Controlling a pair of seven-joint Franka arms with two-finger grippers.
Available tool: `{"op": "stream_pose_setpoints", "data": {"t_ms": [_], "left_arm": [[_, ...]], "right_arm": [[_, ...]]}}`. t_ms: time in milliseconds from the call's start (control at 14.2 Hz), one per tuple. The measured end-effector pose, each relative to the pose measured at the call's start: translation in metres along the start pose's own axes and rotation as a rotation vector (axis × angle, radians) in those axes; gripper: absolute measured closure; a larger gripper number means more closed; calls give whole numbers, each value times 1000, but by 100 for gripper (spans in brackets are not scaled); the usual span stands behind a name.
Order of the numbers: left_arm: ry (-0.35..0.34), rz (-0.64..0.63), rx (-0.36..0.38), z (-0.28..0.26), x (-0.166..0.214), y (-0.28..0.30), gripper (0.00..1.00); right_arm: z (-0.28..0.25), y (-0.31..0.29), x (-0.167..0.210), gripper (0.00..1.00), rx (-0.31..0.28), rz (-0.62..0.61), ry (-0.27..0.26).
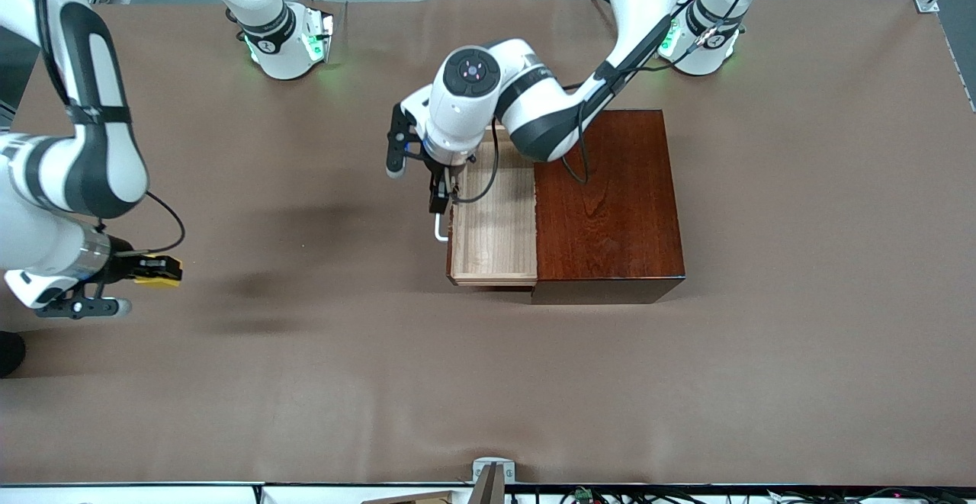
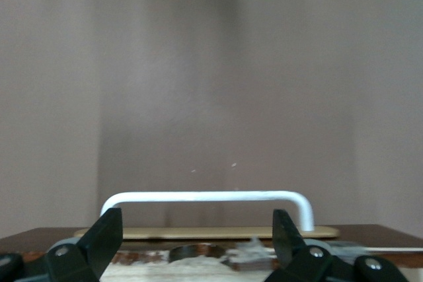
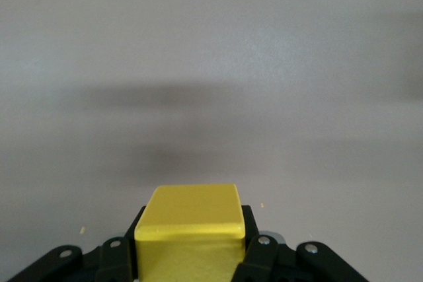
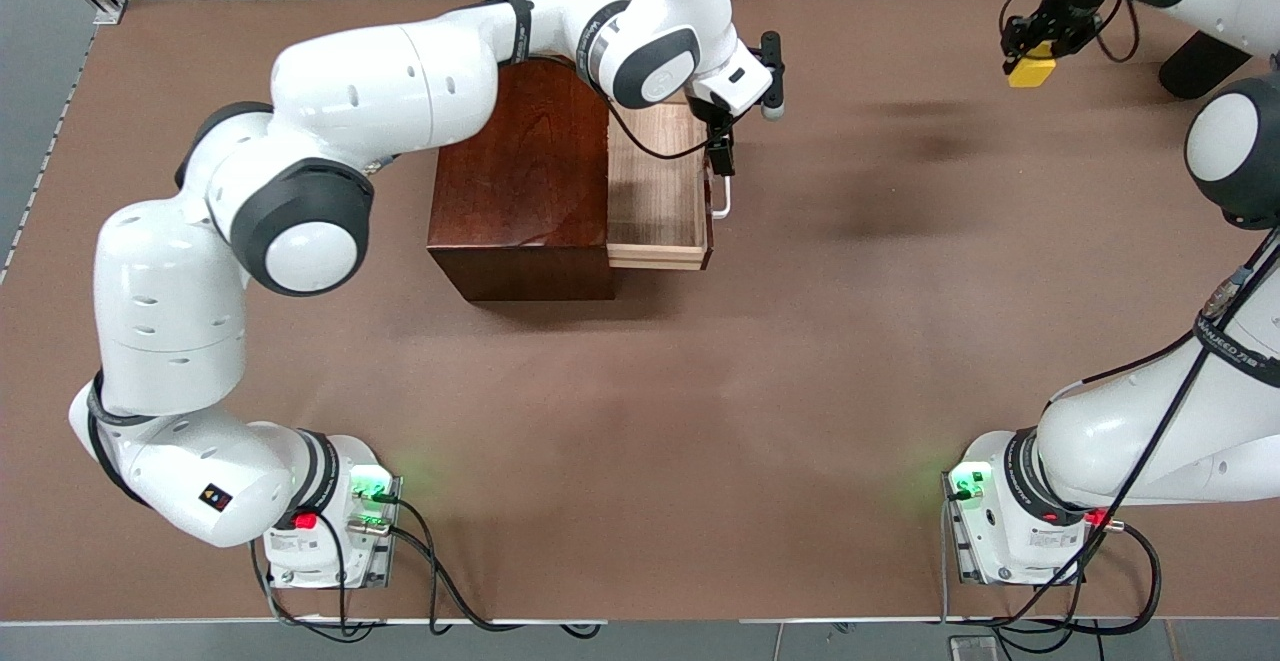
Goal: Open drawer, take yellow block, close drawer
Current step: 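Push the drawer in with the left gripper while the right gripper carries the cube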
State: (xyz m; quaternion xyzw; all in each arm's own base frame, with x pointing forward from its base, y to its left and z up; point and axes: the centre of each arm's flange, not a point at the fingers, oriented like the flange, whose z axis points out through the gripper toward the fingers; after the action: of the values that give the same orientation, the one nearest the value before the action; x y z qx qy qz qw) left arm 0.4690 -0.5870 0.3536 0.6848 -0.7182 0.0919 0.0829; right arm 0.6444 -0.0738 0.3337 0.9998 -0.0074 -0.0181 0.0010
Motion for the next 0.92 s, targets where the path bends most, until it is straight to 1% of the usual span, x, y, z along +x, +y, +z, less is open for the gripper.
{"op": "stream_pose_setpoints", "data": {"t_ms": [141,352,493,634,916], "left_arm": [[-15,7,15,8,-5,-6,0],[-18,3,23,14,-11,-12,0],[-19,5,23,16,-10,-12,0],[-22,10,20,20,-9,-9,0],[-15,30,18,34,1,3,0]], "right_arm": [[35,-3,-1,44,-3,32,14],[71,-5,2,44,-8,45,26],[89,-6,5,44,-8,46,38],[106,-8,7,44,9,63,43],[127,-9,8,44,15,73,42]]}}
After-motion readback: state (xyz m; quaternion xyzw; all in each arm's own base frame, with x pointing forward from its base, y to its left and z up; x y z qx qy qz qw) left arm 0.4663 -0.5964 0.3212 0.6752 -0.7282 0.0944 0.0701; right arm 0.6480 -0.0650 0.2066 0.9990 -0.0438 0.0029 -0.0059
